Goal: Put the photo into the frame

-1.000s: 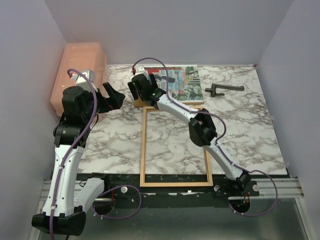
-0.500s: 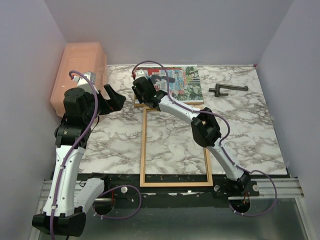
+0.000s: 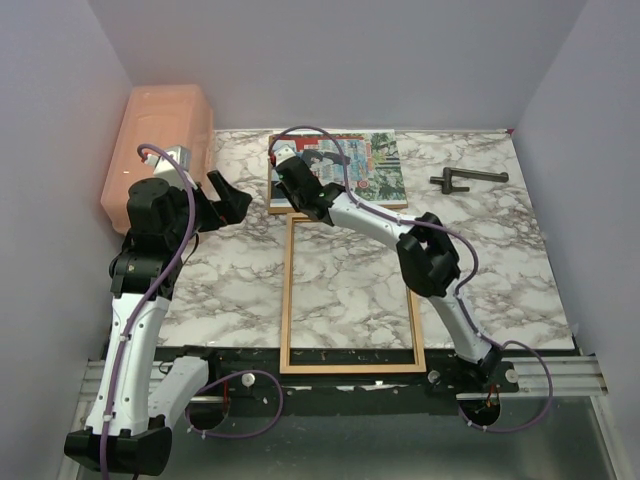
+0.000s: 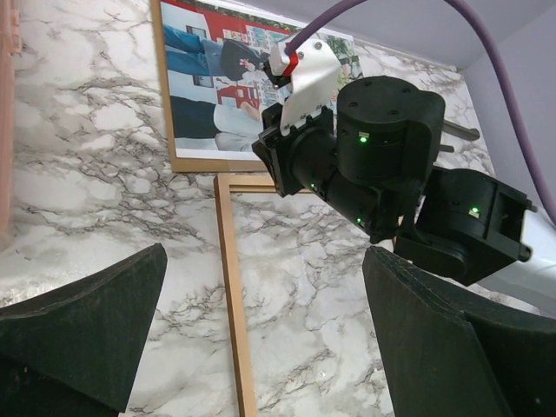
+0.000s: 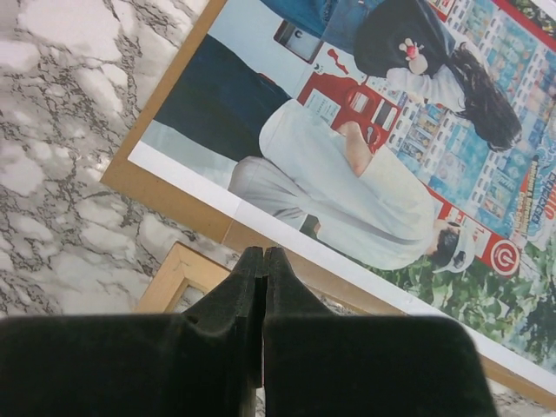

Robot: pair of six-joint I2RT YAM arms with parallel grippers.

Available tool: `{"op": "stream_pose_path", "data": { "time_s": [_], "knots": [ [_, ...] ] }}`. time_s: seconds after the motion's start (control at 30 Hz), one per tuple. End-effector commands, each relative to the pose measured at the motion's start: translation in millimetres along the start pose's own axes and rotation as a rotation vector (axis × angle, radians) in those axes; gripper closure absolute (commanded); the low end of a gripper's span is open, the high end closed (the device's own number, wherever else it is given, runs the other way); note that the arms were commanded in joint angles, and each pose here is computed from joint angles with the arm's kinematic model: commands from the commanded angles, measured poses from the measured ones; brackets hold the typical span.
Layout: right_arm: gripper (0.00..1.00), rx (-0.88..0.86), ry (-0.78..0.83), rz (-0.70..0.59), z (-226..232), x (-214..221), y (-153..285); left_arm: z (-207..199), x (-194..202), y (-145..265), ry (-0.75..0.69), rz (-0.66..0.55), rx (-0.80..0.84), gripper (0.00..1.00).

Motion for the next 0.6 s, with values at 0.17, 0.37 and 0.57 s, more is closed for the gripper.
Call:
{"op": "stream_pose_path", "data": {
  "time_s": [0.17, 0.37, 0.57],
  "knots": [
    [0.99, -0.084, -0.023, -0.031, 6.5, -9.7, 45.8, -2.2, 5.5, 3.8, 0.015, 0.001, 0.019, 0.01],
    [0.81, -0.057, -0.129, 0.043, -9.5, 7.1, 55.2, -1.3, 13.3, -4.9, 0.044, 0.056, 0.040, 0.01],
    [0.51, -0.081, -0.315, 0.121, -67.1, 12.0, 54.2, 2.0, 22.8, -32.1, 0.094, 0.167, 0.074, 0.01]
  ]
}}
Point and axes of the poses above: each gripper's point midway between its finger pads, its own y axis back along the fingers, its own z axis along the line the jaws close on, x = y × z, the point moved 8 cm from there along y, back along the fingers, and after that the axes turned 8 degrees about -y, right-handed, at the moved point
